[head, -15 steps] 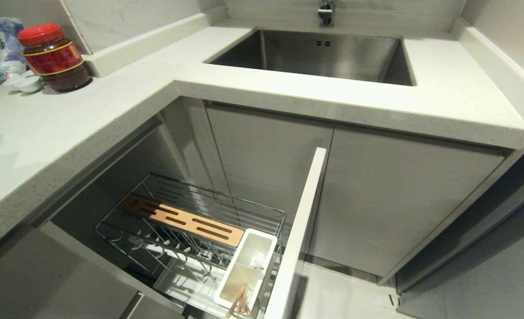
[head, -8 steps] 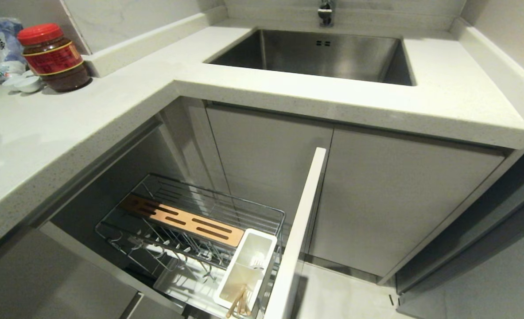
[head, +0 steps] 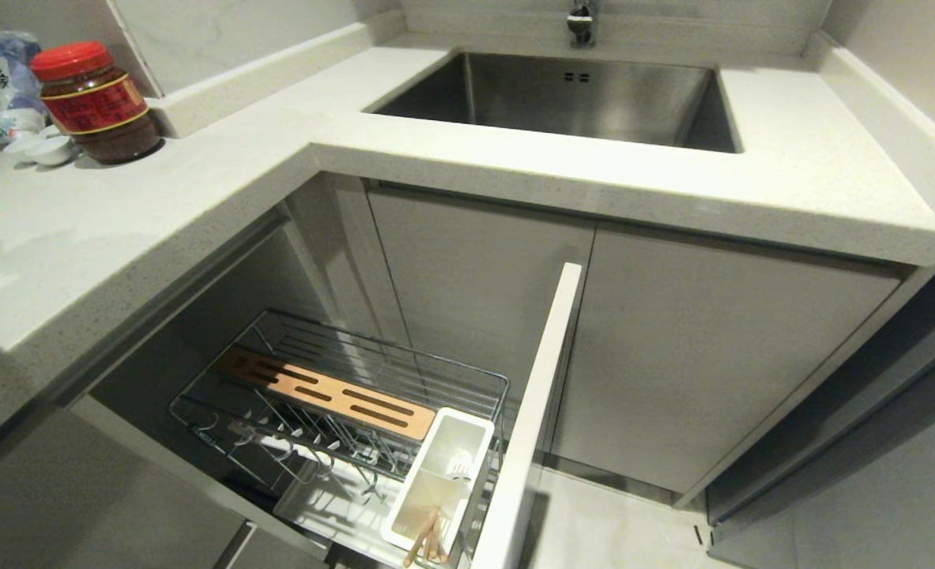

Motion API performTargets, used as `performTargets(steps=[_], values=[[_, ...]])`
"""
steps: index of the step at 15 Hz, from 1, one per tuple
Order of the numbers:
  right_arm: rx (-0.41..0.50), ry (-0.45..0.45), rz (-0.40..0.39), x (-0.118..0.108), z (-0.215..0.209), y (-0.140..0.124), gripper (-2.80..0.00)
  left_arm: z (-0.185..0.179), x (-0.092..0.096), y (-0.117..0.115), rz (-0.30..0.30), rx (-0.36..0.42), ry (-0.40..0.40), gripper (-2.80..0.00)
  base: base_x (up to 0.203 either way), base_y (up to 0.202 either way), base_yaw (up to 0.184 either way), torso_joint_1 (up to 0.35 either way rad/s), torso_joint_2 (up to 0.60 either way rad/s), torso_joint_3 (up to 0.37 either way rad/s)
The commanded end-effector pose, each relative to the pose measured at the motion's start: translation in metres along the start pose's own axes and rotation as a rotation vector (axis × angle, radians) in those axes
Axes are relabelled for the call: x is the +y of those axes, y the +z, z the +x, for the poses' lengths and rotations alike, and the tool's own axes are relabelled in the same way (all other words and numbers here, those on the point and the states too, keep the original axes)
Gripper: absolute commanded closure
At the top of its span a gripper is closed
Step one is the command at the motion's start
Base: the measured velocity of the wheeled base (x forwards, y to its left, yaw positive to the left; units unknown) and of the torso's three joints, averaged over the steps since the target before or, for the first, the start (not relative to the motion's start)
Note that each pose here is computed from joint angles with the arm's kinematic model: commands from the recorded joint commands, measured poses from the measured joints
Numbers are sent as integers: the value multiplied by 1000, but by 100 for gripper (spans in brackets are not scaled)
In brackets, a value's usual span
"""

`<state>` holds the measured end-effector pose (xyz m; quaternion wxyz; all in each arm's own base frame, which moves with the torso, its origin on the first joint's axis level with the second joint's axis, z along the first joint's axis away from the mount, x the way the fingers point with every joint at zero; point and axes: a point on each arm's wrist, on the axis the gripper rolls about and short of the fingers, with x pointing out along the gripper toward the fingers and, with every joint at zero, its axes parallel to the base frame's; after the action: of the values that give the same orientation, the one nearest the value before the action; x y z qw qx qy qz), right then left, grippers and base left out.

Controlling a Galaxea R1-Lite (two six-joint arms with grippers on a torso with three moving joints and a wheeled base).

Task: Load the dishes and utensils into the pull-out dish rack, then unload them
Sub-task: Take the chopsticks out of the cupboard

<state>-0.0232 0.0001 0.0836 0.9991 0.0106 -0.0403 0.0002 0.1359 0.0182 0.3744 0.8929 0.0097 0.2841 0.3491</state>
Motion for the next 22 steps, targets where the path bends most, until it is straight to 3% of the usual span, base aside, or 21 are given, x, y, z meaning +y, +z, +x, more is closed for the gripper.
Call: performTargets(steps=[1, 5, 18, 19, 22], values=[[24, 0, 0, 0, 1, -7, 0, 9, -4, 1, 15, 29, 33, 0, 0, 0, 0, 0, 0, 0], [24, 0, 0, 0, 1, -7, 0, 13, -7, -1, 40, 45, 42, 0, 0, 0, 0, 0, 0, 0], [24, 0, 0, 0, 1, -7, 0, 13, -5, -1, 37, 41, 65, 0, 0, 0, 0, 0, 0, 0], [25, 0, 0, 0, 1, -7, 0, 13, -5, -2, 39, 42, 69, -280, 0, 0, 0, 0, 0, 0], [24, 0, 0, 0, 1, -7, 0, 12, -5, 0, 33, 36, 68, -280, 0, 0, 0, 0, 0, 0]])
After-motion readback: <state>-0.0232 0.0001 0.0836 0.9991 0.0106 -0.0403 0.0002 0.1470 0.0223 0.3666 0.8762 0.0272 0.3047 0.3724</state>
